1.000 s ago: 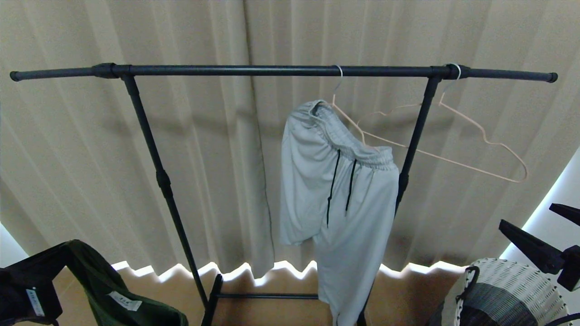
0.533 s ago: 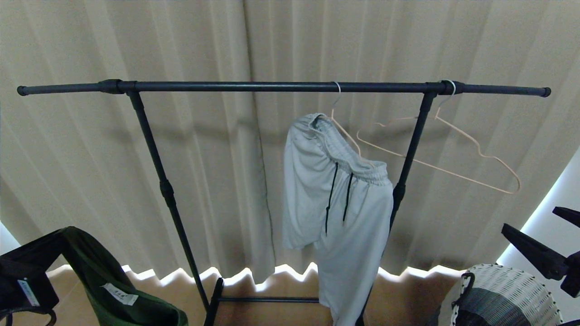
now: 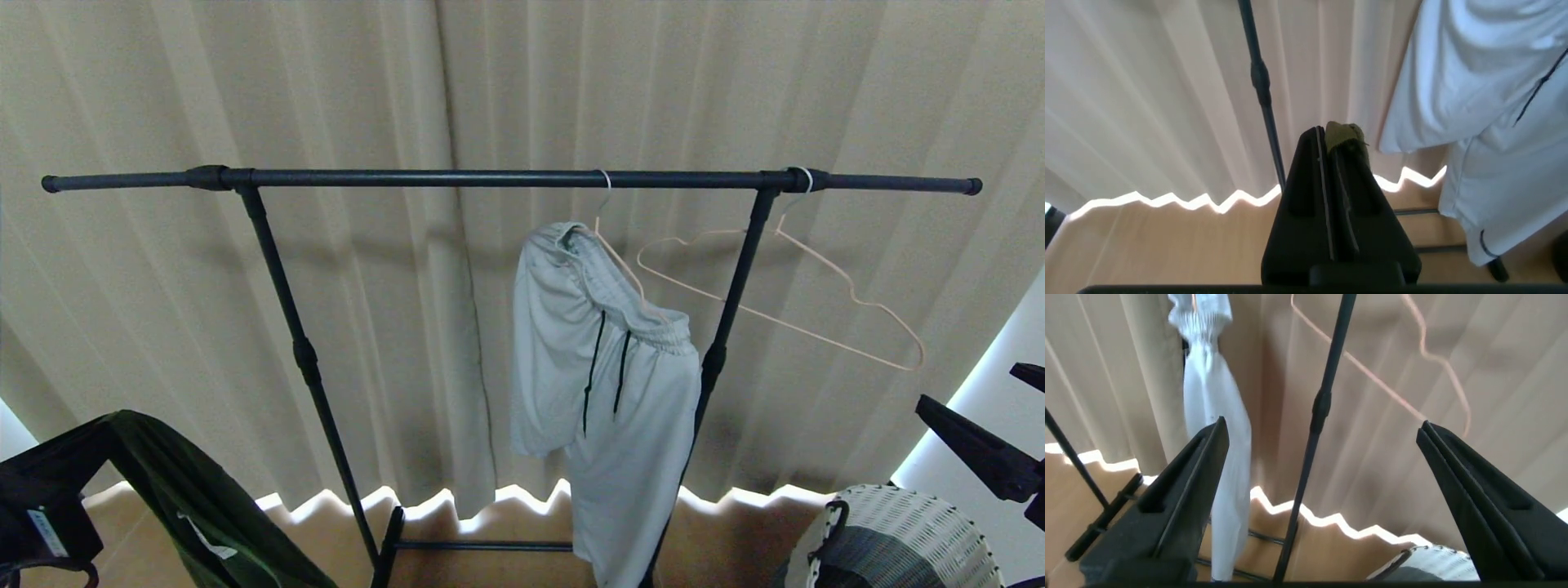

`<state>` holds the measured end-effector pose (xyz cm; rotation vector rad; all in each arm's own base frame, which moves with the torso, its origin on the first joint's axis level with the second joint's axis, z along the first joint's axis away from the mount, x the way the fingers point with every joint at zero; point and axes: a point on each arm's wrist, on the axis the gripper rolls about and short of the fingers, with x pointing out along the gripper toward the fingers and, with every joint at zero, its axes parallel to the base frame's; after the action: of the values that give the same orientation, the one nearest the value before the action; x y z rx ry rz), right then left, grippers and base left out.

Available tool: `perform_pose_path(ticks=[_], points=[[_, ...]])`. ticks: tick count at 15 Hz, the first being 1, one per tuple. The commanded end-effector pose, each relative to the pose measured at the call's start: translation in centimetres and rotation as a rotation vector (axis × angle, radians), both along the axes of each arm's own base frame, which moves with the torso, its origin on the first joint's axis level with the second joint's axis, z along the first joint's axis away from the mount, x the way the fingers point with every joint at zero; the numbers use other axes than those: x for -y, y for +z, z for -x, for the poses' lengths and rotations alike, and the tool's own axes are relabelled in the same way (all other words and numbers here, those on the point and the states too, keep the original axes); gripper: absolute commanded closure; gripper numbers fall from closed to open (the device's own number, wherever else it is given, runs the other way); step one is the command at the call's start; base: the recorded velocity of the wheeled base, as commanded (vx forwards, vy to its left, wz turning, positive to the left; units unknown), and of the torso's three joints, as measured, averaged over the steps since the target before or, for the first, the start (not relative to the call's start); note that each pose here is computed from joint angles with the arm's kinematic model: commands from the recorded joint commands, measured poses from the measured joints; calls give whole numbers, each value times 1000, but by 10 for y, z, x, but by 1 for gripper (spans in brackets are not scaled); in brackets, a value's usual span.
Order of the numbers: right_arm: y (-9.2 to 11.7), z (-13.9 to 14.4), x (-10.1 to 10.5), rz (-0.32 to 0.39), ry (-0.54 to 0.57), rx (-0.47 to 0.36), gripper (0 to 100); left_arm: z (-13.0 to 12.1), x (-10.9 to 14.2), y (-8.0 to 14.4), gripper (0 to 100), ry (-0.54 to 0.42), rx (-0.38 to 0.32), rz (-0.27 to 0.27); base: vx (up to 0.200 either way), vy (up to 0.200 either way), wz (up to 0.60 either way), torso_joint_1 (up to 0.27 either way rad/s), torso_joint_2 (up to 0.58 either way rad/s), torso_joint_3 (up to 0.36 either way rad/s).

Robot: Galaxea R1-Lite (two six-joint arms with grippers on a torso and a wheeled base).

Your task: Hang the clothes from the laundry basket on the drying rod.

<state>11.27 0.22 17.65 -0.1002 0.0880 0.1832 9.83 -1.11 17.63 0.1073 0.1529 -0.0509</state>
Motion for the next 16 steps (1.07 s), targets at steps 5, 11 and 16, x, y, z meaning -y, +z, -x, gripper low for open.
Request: perform_pose_path(ticks=[5, 11, 16], points=[[4, -16, 1, 3, -3, -25, 0, 0, 0, 3, 100, 1, 13, 1, 0, 0, 0, 91, -197, -112], [-3, -26, 1, 2, -3, -80, 0, 3, 0, -1, 100, -3, 9, -19, 0, -67, 0, 2, 1, 0], [-5, -26, 1, 2, -3, -88, 0, 4, 0, -2, 100, -4, 3, -21, 0, -200, 0, 4, 0, 1]])
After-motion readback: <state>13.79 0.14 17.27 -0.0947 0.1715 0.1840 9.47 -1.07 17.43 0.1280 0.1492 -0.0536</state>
